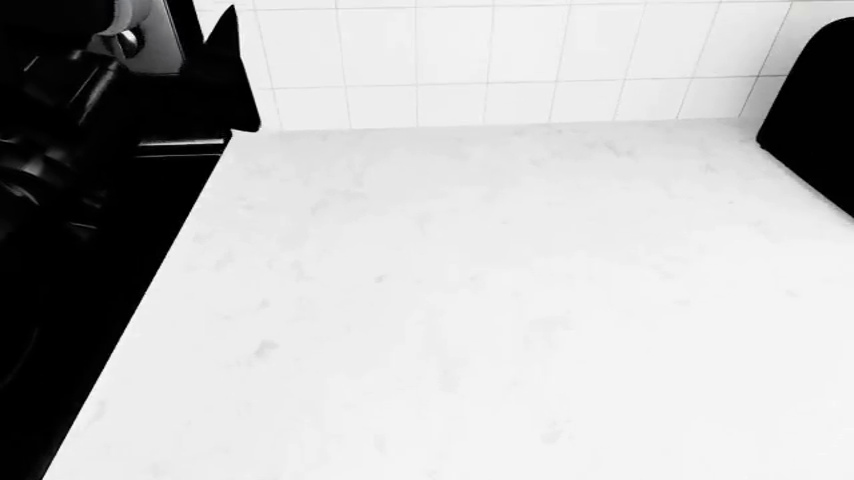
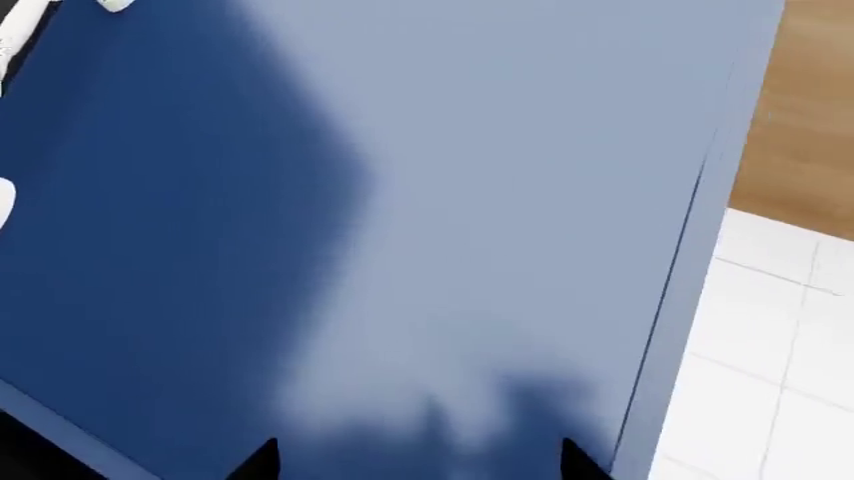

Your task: Pick the brussel sprout, carrot from the counter and place them in the cabinet. Then close the cabinet.

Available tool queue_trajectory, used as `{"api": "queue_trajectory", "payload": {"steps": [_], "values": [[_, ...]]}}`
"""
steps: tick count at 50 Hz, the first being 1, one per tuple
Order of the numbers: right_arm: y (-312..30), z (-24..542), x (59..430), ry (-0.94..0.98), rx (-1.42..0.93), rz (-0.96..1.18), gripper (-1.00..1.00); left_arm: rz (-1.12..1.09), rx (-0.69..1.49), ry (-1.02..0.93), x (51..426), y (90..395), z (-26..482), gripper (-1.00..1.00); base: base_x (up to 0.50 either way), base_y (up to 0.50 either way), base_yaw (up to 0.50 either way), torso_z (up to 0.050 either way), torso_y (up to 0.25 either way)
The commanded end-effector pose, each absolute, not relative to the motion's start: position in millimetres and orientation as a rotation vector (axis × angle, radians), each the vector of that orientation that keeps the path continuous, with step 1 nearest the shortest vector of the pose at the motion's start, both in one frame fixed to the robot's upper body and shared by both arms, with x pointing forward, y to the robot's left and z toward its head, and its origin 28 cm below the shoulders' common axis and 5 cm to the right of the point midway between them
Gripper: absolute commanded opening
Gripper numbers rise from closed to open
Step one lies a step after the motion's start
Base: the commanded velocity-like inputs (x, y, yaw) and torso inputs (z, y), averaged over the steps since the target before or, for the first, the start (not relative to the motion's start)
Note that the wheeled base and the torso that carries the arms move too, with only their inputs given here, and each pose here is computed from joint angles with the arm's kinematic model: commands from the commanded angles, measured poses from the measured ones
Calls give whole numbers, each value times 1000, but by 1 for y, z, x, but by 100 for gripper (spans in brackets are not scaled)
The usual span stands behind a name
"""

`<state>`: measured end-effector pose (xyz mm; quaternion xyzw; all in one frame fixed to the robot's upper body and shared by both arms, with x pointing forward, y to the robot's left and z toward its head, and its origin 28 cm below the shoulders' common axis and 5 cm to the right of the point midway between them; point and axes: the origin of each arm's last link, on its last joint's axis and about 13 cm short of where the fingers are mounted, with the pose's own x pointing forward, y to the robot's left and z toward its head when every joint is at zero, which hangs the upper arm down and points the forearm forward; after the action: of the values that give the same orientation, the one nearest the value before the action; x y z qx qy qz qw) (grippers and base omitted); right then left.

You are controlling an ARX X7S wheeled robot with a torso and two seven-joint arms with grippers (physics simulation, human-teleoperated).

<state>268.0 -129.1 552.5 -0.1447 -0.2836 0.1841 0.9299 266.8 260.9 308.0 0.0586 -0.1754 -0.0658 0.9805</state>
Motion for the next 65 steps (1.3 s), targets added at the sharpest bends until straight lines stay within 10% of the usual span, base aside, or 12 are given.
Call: {"api": "queue_trajectory", "payload": {"steps": [1,65], "values": [[-161,535,248,-591,-266,272,100,-122,114,-387,264,261,315,100,0,0,0,0,0],[-257,444,154,-780,213,-478,100,327,45,-907,207,301,341,100,0,0,0,0,0]]}}
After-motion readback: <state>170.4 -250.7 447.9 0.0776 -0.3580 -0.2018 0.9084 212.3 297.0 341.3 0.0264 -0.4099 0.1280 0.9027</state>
